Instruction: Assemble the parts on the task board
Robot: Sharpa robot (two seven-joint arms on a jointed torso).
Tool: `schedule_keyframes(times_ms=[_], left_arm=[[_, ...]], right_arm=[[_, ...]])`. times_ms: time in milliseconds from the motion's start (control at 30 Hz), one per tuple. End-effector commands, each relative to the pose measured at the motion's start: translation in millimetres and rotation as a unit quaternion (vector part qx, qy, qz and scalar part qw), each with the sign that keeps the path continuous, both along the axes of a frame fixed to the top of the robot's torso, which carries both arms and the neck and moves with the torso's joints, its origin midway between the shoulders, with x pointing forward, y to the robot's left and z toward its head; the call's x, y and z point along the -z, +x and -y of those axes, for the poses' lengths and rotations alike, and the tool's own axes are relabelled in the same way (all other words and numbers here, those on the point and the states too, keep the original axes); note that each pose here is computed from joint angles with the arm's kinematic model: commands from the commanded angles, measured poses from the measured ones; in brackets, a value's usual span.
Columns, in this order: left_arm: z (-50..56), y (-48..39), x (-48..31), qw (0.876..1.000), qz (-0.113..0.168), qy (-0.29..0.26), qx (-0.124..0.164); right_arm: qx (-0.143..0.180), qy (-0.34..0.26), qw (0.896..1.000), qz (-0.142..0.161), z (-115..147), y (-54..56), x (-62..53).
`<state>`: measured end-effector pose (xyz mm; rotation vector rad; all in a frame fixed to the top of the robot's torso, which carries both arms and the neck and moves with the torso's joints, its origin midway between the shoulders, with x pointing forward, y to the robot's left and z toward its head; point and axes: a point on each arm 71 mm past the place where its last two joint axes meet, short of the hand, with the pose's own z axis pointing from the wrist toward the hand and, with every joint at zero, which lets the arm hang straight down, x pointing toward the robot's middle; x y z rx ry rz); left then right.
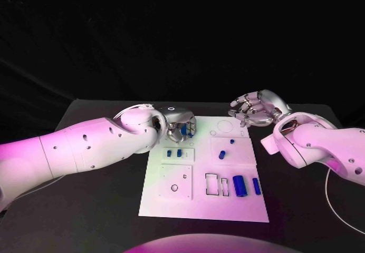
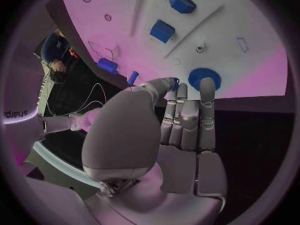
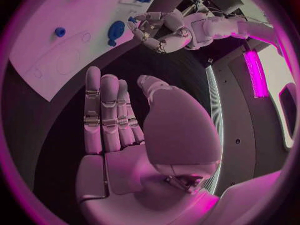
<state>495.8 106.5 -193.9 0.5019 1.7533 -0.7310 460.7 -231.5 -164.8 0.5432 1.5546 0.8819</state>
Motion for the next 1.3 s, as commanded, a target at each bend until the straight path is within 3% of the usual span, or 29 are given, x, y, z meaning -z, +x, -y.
schedule_keyframes(times_ms=[33, 267, 500, 833, 1300], left_arm=[[-4.0, -1.6, -5.7, 1.0, 0.0, -0.024, -0.009], [-22.3, -1.2, -4.2, 0.999, -0.024, -0.011, -0.027], [-35.5, -1.4, 6.3, 0.998, -0.041, 0.003, -0.042], [-40.3, -2.8, 19.3, 0.997, -0.054, 0.015, -0.046], [-43.0, -2.8, 22.7, 0.997, -0.056, 0.022, -0.05]], right_arm=[[-0.006, -0.001, 1.0, 0.004, -1.1, -0.1, 0.1], [-0.005, -0.002, 1.0, 0.003, 0.0, 0.1, 0.8], [-0.004, -0.002, 1.0, 0.002, 0.4, 0.0, 1.0], [-0.004, -0.002, 1.0, 0.002, 0.3, -0.3, 1.6], [-0.004, -0.002, 1.0, 0.002, 0.9, -0.5, 1.8]])
